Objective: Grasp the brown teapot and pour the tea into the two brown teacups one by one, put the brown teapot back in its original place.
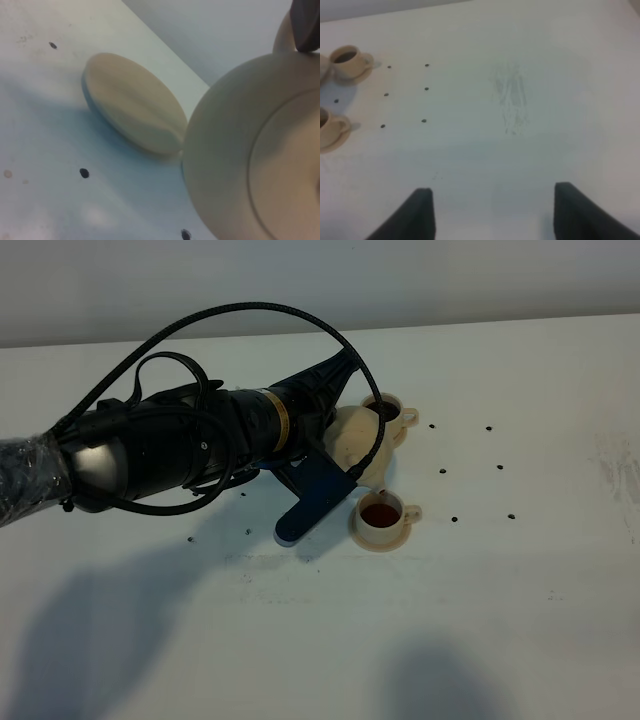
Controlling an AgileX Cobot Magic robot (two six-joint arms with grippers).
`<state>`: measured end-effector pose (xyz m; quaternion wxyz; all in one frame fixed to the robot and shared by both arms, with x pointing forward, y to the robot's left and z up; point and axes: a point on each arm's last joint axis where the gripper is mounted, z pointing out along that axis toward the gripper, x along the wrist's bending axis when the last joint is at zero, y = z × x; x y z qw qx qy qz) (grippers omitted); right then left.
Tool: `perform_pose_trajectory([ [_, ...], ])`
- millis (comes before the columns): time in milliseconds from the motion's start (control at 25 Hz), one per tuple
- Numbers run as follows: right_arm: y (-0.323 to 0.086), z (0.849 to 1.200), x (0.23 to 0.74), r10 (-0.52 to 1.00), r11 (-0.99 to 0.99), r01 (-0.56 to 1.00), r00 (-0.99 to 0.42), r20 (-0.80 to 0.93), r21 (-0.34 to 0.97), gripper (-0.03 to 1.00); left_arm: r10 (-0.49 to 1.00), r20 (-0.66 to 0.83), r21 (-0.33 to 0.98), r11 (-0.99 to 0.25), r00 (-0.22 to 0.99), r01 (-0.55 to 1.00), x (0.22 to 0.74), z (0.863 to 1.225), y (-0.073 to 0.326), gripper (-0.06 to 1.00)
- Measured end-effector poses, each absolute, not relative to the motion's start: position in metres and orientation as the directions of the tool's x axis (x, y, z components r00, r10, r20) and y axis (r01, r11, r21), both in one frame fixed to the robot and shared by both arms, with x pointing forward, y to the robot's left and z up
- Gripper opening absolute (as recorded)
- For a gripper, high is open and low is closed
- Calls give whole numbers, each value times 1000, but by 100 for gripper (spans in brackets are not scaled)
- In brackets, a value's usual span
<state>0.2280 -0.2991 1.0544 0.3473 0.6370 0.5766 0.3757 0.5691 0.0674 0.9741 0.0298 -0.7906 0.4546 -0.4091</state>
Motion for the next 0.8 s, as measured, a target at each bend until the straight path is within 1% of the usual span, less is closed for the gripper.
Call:
perform_pose_trajectory([
  [800,-299,1054,228,996,-94,474,53,78,876,50,-757,612,-435,-564,228,-702,567,974,65,9],
])
